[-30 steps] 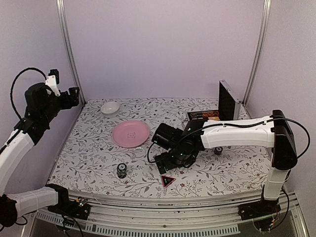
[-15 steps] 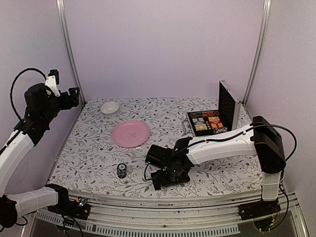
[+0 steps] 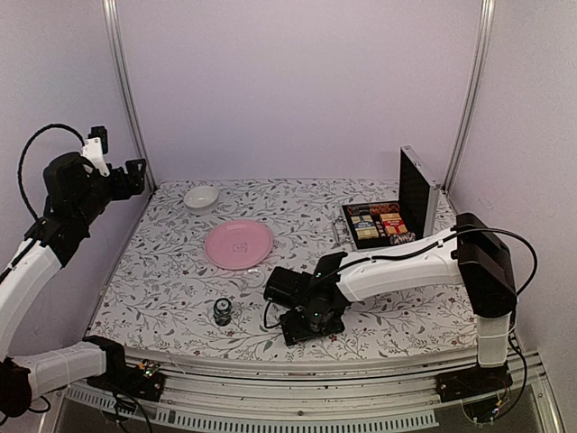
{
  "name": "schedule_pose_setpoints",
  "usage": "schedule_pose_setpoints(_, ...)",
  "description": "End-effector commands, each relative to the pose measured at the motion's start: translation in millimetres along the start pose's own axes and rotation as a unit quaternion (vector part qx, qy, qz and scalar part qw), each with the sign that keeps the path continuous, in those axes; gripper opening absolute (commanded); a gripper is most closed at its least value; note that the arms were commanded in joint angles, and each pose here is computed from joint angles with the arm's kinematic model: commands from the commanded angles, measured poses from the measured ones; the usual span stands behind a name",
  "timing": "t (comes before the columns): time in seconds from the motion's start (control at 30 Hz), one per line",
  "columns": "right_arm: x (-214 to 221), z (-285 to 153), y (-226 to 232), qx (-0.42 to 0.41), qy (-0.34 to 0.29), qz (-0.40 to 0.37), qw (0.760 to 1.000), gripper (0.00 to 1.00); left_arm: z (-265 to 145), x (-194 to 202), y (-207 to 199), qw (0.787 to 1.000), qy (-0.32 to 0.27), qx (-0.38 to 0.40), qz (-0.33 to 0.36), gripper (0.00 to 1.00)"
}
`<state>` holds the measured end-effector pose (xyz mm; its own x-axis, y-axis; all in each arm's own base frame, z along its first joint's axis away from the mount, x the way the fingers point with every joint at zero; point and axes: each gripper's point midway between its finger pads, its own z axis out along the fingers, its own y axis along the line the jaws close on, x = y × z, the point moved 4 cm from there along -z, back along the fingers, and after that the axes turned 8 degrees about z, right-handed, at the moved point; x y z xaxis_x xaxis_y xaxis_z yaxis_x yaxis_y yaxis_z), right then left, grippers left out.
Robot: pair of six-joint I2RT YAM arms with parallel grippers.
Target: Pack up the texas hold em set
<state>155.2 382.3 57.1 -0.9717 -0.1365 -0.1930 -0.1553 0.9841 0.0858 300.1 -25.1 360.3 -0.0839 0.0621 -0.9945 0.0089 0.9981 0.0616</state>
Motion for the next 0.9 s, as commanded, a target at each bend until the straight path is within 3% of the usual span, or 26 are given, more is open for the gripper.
schedule_pose_setpoints(0.0, -4.4, 7.0, -0.5, 0.018, -0.012, -0.002, 1.000, 0.83, -3.5, -4.1, -5.0, 1.000, -0.017, 0.014, -0.001, 0.97)
schedule_pose_setpoints(0.33, -6.7, 11.1, -1.7, 0.035, -0.017, -0.018, 0.999, 0.76, -5.7, -5.7, -4.9, 1.000, -0.022, 0.015, 0.000, 0.97)
schedule_pose_setpoints(0.87, -9.6, 15.6, -7.0, 0.050, -0.019, -0.026, 0.998, 0.75, -4.4, -5.1, -7.8, 0.999, -0.021, 0.024, 0.000, 0.97)
